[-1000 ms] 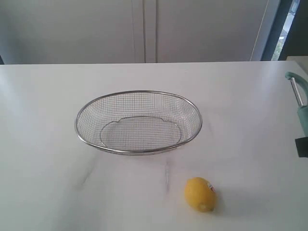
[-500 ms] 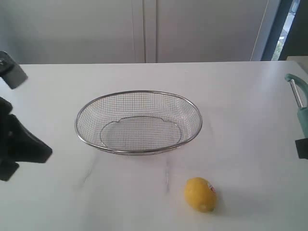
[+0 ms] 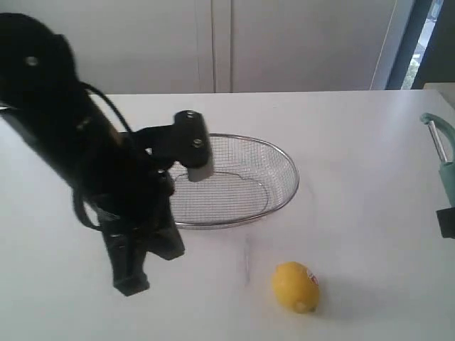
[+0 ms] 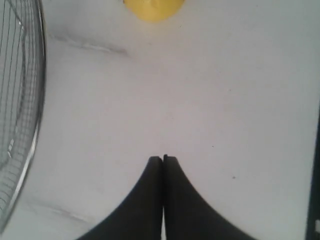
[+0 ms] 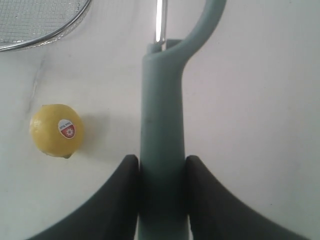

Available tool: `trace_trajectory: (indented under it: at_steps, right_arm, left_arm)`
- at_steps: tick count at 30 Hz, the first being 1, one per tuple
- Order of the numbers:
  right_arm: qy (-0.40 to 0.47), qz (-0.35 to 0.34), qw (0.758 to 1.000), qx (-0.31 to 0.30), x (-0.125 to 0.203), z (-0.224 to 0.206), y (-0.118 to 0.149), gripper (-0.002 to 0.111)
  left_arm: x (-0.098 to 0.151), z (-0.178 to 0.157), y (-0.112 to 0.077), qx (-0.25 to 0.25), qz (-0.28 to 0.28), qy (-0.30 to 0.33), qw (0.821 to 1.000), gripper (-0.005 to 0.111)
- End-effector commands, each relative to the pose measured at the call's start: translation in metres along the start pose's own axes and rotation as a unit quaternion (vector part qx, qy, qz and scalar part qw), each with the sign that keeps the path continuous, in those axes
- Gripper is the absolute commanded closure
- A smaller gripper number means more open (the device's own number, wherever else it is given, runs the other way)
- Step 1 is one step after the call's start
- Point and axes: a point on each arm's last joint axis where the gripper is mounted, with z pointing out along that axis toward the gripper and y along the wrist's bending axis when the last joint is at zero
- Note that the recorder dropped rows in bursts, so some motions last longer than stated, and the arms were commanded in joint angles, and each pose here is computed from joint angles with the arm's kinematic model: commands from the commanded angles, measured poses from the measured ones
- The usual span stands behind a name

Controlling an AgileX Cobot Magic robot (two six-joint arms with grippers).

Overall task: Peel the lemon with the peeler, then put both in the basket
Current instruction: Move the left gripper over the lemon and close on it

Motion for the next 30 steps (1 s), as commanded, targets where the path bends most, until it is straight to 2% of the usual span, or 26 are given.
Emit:
trace_trajectory:
  at_steps: [1, 5, 7, 9, 10, 12, 14, 15, 16, 17, 20, 26, 30]
  right_arm:
    - [0.006, 0.003, 1.000, 0.009, 0.004, 0.002, -0.002, 0.108]
    - [0.019, 0.007, 0.999, 0.031, 0.008, 0.005, -0.007, 0.108]
    - [0.024, 0.016, 0.998, 0.050, 0.010, 0.006, -0.010, 0.108]
    - [0.030, 0.023, 0.997, 0.064, 0.012, 0.007, -0.013, 0.108]
    - [0.031, 0.028, 0.996, 0.074, 0.012, 0.006, -0.015, 0.108]
    - [0.031, 0.028, 0.996, 0.074, 0.012, 0.006, -0.015, 0.108]
    - [0.031, 0.028, 0.996, 0.074, 0.012, 0.006, -0.015, 0.108]
    - [0.031, 0.028, 0.996, 0.074, 0.012, 0.006, -0.015, 0.108]
    - [0.031, 0.028, 0.996, 0.074, 0.012, 0.006, -0.015, 0.108]
    - [0.032, 0.028, 0.996, 0.074, 0.013, 0.006, -0.015, 0.108]
    - [0.032, 0.028, 0.996, 0.074, 0.013, 0.006, -0.015, 0.108]
    - [0.032, 0.028, 0.996, 0.074, 0.013, 0.006, -0.015, 0.108]
    - [0.032, 0.028, 0.996, 0.074, 0.013, 0.006, -0.015, 0.108]
  left_arm:
    - [-0.039, 0.018, -0.008, -0.018, 0.097, 0.044, 0.994, 0.107]
    - [-0.069, 0.033, -0.018, -0.034, 0.197, 0.055, 0.978, 0.107]
    - [-0.082, 0.042, -0.026, -0.039, 0.264, 0.058, 0.962, 0.107]
    - [-0.089, 0.051, -0.033, -0.039, 0.333, 0.056, 0.940, 0.107]
    - [-0.094, 0.060, -0.039, -0.036, 0.396, 0.054, 0.916, 0.104]
    - [-0.096, 0.068, -0.042, -0.033, 0.431, 0.054, 0.900, 0.097]
    - [-0.098, 0.075, -0.043, -0.032, 0.456, 0.055, 0.888, 0.083]
    - [-0.098, 0.080, -0.042, -0.031, 0.475, 0.056, 0.877, 0.067]
    - [-0.099, 0.082, -0.042, -0.033, 0.481, 0.054, 0.874, 0.060]
    - [-0.101, 0.085, -0.040, -0.042, 0.482, 0.046, 0.874, 0.045]
    - [-0.107, 0.091, -0.038, -0.064, 0.482, 0.026, 0.873, 0.031]
    - [-0.109, 0.117, -0.033, -0.069, 0.480, 0.019, 0.874, 0.030]
    - [-0.109, 0.122, -0.033, -0.067, 0.480, 0.021, 0.874, 0.030]
